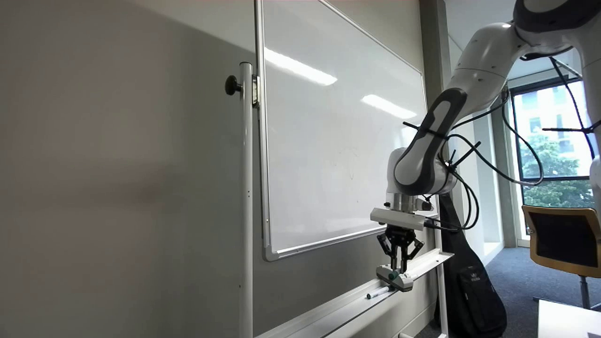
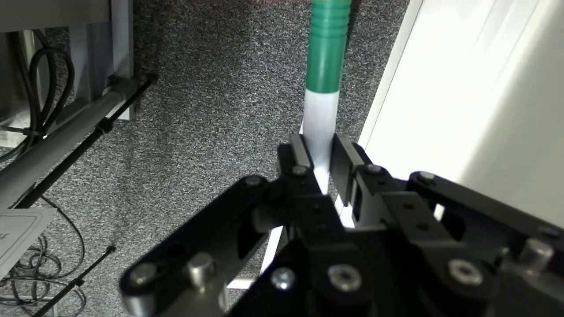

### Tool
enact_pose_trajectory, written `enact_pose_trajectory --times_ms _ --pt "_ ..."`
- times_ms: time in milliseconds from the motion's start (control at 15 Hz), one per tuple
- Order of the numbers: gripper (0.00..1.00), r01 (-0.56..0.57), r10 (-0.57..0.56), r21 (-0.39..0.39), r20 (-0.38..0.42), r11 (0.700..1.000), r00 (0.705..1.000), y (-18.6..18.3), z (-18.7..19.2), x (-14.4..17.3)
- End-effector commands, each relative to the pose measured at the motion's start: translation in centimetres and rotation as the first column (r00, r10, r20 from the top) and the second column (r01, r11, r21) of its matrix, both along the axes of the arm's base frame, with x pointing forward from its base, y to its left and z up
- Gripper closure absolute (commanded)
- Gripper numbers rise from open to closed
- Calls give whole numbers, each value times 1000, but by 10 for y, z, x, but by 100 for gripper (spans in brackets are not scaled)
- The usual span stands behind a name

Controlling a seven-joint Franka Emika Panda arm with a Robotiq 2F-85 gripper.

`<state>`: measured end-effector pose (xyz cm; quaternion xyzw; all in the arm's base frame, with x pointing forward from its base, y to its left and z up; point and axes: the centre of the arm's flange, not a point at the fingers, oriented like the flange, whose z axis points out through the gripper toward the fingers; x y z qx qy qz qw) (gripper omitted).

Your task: Move the left marker to the left

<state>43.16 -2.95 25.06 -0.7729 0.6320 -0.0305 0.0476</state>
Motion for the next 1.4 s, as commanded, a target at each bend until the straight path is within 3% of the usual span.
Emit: enact_pose_trajectory --times_ms 0,333,667,1333 --pt "95 -24 24 9 -9 1000 1000 26 -37 34" --pt "95 -10 10 -1 -12 1000 1000 75 -89 81" --pt "95 89 -89 23 -25 996 996 115 -121 116" --pt "95 195 -195 5 34 981 980 129 -133 147"
